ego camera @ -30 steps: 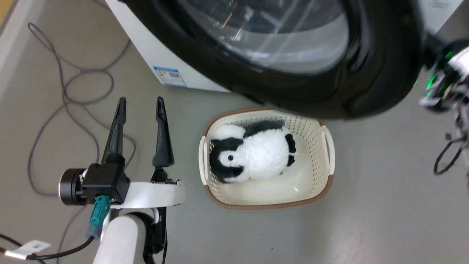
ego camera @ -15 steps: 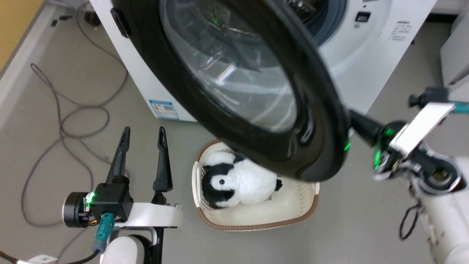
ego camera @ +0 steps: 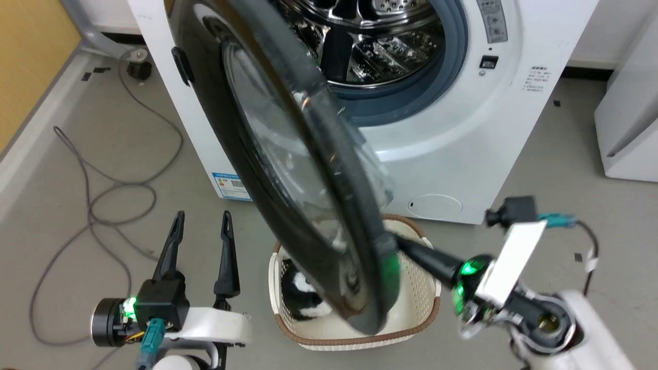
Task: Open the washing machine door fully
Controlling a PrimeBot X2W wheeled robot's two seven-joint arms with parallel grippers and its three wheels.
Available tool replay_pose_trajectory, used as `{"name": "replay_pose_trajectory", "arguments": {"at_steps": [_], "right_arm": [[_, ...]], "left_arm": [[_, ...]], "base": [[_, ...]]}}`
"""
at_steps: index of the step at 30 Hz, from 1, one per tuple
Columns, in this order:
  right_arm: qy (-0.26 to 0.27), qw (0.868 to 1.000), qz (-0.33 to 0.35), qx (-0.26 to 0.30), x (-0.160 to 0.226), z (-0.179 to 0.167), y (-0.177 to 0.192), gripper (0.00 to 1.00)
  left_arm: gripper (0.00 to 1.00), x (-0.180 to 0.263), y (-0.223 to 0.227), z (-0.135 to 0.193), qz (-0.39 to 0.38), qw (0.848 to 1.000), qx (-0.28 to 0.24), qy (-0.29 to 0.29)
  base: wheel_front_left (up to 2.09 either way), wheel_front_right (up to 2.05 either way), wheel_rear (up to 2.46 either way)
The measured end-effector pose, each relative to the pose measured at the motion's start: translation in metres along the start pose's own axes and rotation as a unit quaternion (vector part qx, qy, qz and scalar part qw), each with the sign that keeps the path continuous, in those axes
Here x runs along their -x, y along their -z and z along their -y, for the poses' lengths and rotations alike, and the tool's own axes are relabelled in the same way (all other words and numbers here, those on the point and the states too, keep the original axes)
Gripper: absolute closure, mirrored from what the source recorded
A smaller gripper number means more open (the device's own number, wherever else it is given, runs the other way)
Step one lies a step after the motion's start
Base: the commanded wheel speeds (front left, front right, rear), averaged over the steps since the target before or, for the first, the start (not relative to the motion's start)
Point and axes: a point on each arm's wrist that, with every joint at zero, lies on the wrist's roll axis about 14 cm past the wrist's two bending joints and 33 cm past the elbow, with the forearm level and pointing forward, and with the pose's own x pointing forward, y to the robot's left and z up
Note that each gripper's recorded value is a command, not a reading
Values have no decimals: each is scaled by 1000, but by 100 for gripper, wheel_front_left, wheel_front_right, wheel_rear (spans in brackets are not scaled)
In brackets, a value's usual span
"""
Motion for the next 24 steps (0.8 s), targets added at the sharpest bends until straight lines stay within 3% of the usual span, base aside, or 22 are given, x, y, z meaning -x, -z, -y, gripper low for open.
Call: {"name": "replay_pose_trajectory", "arguments": {"at_steps": [15, 21, 24], "right_arm": [[-39, 997, -66, 2, -5, -27, 80, 100], [-39, 998, 46, 36, 7, -36, 42, 100], [-26, 986, 145, 81, 21, -38, 6, 100]], "left_arm": [[0, 15, -2, -8, -1, 1000, -3, -9], [0, 22, -2, -9, -4, 1000, -2, -9], [0, 22, -3, -10, -2, 1000, -1, -10]], "base": [[0, 0, 0], [0, 0, 0], [0, 0, 0]]}}
